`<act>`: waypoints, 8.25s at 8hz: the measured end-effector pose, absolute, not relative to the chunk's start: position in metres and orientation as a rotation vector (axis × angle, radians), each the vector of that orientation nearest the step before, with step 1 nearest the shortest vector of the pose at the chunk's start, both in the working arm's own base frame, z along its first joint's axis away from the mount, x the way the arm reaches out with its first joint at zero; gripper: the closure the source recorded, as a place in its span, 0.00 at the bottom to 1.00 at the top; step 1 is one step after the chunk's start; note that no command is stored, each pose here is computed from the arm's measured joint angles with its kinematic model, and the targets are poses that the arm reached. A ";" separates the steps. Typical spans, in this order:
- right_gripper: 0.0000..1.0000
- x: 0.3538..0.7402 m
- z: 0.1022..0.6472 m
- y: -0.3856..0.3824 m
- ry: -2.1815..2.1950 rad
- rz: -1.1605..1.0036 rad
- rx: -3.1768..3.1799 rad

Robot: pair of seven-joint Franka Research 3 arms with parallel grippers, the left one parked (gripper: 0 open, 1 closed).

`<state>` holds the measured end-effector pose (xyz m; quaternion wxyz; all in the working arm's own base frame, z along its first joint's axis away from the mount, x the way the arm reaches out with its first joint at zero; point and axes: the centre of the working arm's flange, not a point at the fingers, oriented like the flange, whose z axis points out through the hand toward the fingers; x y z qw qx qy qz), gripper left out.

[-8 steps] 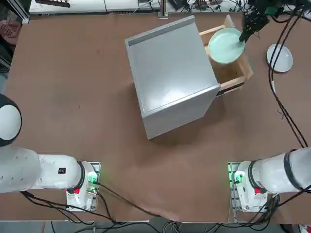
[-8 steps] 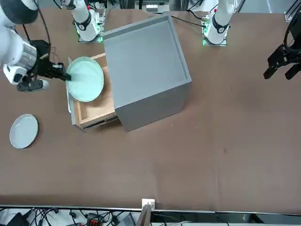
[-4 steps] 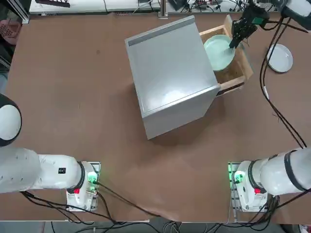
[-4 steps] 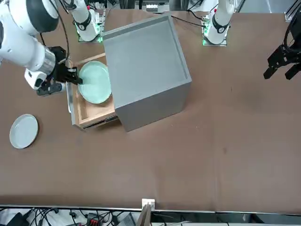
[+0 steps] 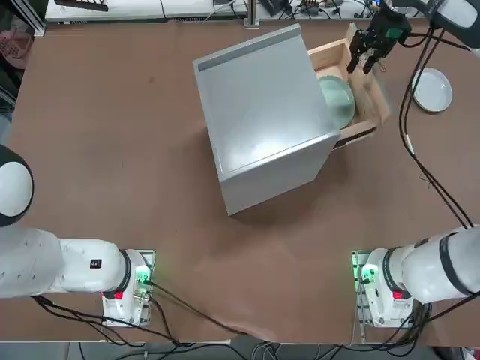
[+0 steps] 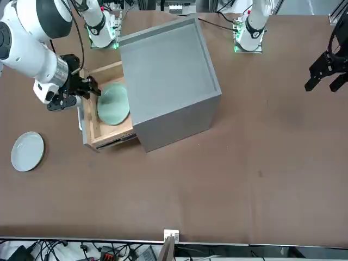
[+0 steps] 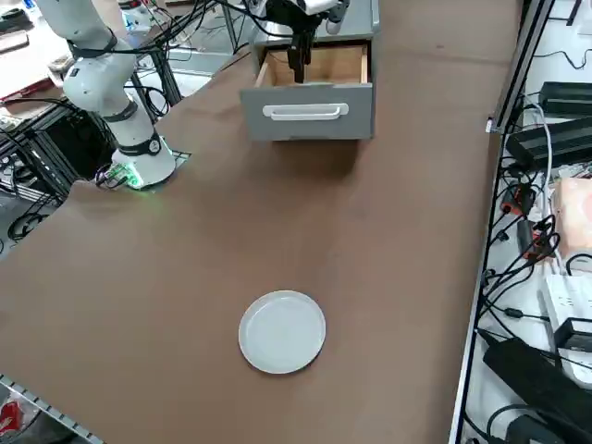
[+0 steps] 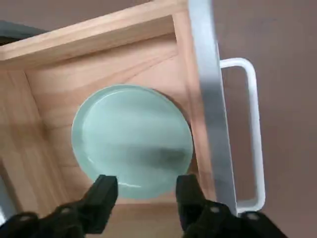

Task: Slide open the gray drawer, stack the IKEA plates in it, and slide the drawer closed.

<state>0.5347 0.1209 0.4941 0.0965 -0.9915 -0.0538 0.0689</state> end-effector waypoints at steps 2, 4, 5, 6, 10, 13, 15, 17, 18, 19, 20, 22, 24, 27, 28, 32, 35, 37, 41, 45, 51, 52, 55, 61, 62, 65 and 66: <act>0.00 0.544 0.523 0.106 -0.159 0.114 -2.985; 0.00 0.556 0.537 0.037 -0.077 0.059 -3.054; 0.00 0.562 0.531 -0.008 -0.019 0.047 -3.062; 0.00 0.571 0.517 -0.056 0.063 0.016 -3.069; 0.00 0.604 0.403 -0.203 0.362 -0.060 -3.109; 0.00 0.612 0.340 -0.313 0.607 -0.084 -3.079; 0.03 0.615 0.314 -0.369 0.769 -0.130 -2.986; 0.06 0.598 0.276 -0.415 0.886 -0.106 -2.939; 0.09 0.593 0.260 -0.426 0.921 -0.105 -2.923; 0.14 0.590 0.247 -0.430 0.941 -0.106 -2.916; 0.19 0.589 0.236 -0.434 0.953 -0.108 -2.916; 0.21 0.585 0.217 -0.440 0.976 -0.111 -2.916; 0.22 0.583 0.205 -0.442 0.988 -0.109 -2.914; 0.46 0.584 0.202 -0.441 0.987 -0.109 -2.913; 0.53 0.584 0.202 -0.441 0.985 -0.110 -2.912; 0.92 0.585 0.200 -0.439 0.967 -0.107 -2.915; 1.00 0.590 0.215 -0.438 0.833 -0.113 -2.888; 1.00 0.598 0.289 -0.438 0.702 -0.109 -2.824; 1.00 0.598 0.492 -0.345 0.385 -0.100 -2.663; 1.00 0.564 0.603 -0.200 0.081 -0.036 -2.600; 1.00 0.497 0.580 0.019 0.137 0.194 -2.973; 1.00 0.491 0.574 0.029 0.197 0.210 -2.998; 1.00 0.488 0.552 0.078 0.419 0.214 -3.018; 1.00 0.488 0.493 0.128 0.712 0.113 -2.999; 1.00 0.490 0.483 0.135 0.756 0.094 -2.982; 0.97 0.491 0.462 0.149 0.827 0.059 -2.950; 0.96 0.491 0.459 0.151 0.831 0.061 -2.949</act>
